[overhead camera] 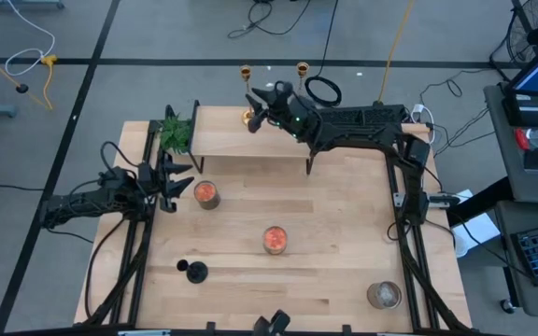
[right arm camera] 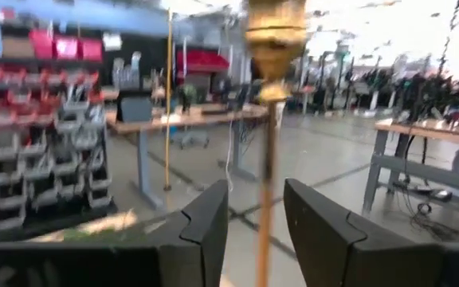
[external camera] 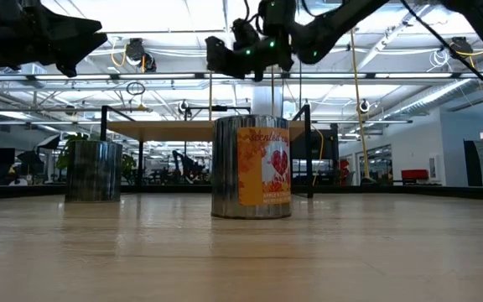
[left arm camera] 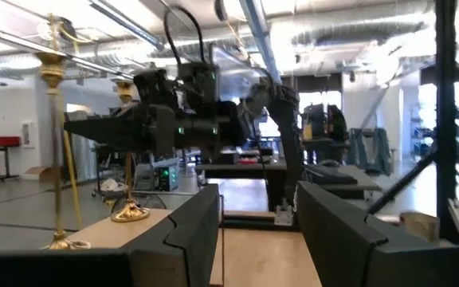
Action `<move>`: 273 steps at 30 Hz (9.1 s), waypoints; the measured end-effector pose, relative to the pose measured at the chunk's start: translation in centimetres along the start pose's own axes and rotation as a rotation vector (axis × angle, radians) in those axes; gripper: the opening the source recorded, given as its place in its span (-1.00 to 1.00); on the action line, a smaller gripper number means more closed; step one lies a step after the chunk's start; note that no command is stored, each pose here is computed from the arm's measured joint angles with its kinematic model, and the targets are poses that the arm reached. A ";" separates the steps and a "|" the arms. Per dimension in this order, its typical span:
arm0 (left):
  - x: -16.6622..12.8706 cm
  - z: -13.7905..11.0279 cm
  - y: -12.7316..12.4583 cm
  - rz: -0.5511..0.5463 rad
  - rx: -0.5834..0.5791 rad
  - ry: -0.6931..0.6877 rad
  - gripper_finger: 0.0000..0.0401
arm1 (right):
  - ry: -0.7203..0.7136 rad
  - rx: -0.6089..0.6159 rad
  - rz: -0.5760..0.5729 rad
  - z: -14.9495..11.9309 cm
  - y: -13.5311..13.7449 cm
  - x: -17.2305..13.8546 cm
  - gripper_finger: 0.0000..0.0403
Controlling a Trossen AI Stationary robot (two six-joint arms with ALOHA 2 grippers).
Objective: Pick & Place candle stick holders
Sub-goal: Put the black candle holder on the shelf, then put the left scented candle on the shelf
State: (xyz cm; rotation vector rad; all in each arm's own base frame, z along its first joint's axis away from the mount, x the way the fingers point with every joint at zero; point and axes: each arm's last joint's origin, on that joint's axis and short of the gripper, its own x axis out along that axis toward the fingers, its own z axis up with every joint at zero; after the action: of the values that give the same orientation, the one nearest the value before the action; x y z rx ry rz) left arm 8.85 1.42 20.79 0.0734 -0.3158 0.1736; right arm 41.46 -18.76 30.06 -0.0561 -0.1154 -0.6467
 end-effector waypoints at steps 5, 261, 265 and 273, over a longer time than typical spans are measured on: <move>0.0 -0.1 -0.4 -0.133 0.010 0.005 -0.13 | 0.115 -0.071 0.060 1.8 1.8 -1.8 -0.43; 5.7 -2.3 1.8 0.574 -0.484 1.455 -0.23 | 0.316 -0.114 0.395 3.1 7.8 -17.3 -0.07; 5.9 -2.3 1.8 0.538 -0.462 1.440 -0.44 | 0.316 -0.115 0.397 3.1 7.9 -17.4 -0.07; 6.0 -2.3 1.7 0.527 -0.469 1.435 -0.93 | 0.316 -0.116 0.396 3.1 7.9 -17.4 -0.07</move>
State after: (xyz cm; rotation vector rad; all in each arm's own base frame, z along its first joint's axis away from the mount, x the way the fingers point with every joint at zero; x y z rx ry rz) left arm 14.82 4.30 20.60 -0.5936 1.0747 0.6133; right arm 32.18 -1.86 30.86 -0.0852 0.2344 -0.2594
